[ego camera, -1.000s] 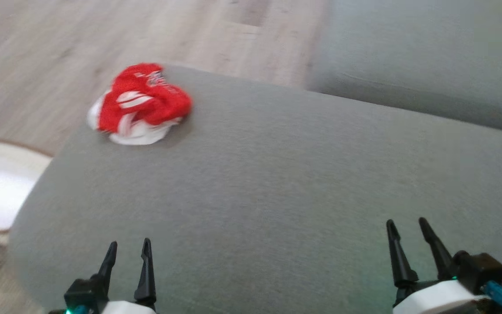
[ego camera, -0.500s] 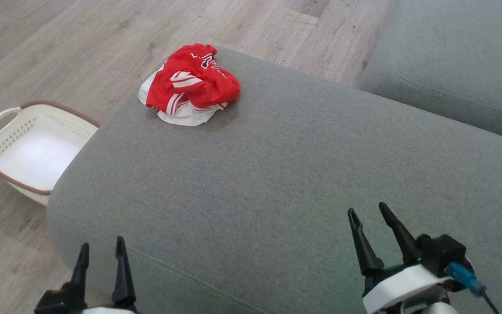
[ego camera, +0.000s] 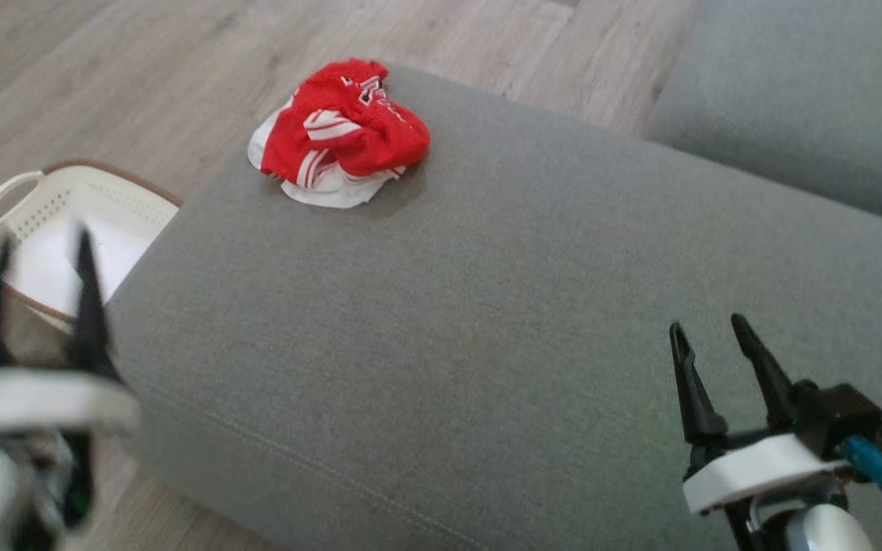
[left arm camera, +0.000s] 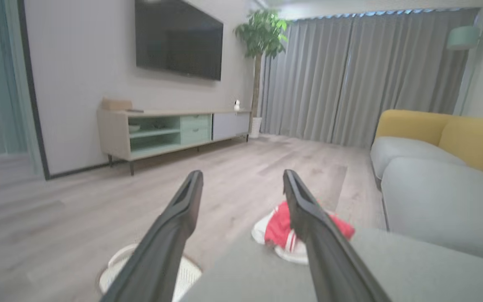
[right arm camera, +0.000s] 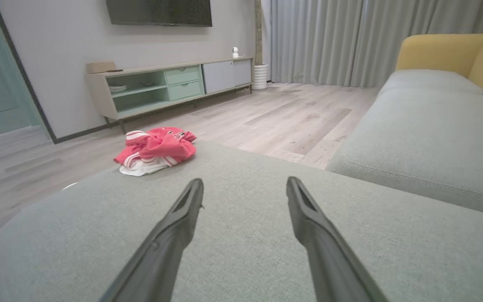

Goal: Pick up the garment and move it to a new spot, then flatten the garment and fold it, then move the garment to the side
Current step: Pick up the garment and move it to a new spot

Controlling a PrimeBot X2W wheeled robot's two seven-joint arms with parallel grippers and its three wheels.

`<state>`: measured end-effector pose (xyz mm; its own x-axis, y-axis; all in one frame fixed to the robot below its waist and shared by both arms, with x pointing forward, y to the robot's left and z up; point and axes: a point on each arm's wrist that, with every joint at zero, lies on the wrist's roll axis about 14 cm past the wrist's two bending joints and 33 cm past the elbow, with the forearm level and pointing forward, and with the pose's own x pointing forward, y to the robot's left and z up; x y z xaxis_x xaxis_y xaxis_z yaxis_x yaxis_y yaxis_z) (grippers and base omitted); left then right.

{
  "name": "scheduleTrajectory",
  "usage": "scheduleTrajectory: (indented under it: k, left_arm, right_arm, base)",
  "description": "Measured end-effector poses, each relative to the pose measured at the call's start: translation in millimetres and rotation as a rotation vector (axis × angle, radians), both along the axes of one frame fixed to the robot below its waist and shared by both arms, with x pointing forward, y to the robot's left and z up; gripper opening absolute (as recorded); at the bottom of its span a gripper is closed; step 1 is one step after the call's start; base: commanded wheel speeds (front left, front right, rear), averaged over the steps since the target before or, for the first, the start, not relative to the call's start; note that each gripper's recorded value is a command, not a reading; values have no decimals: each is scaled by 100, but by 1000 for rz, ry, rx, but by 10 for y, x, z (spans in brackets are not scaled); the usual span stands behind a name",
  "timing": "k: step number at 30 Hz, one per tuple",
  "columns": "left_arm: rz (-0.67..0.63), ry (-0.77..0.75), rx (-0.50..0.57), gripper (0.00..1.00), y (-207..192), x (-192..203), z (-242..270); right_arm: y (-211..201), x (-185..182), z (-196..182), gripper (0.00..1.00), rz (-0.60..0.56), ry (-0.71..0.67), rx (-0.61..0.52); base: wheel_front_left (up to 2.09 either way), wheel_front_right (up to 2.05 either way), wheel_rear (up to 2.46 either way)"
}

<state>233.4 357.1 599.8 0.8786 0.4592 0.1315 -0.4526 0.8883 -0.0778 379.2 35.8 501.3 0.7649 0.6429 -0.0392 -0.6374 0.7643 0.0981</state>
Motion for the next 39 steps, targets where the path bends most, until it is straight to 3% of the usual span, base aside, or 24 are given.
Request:
scheduleTrajectory:
  k: [4, 10, 15, 25, 32, 39]
  left_arm:
    - [23, -6, 212, 100, 365, 353, 586]
    - [-17, -19, 152, 100, 556, 1207, 876]
    - [-65, 130, -12, 100, 539, 1905, 254]
    - [-205, 439, -203, 100, 55, 2654, -1251]
    - [-178, 597, -252, 100, 17, 2816, -1979]
    - [-176, 632, -334, 100, -97, 2883, -2254]
  right_arm:
    - [-46, 125, 28, 100, -17, -14, -37]
    - [-211, 424, 223, 100, -86, -72, -51]
    - [-397, 583, 106, 100, -139, -44, -100]
    - [-622, 879, -193, 100, -205, 13, -138]
    - [-784, 994, -592, 100, -244, 96, -169]
    - [-836, 1002, -734, 100, -255, 128, -180]
  base:
    - [0, 0, 0]
    - [0, 0, 0]
    - [0, 0, 0]
    - [0, 0, 0]
    - [0, 0, 0]
    - [0, 0, 0]
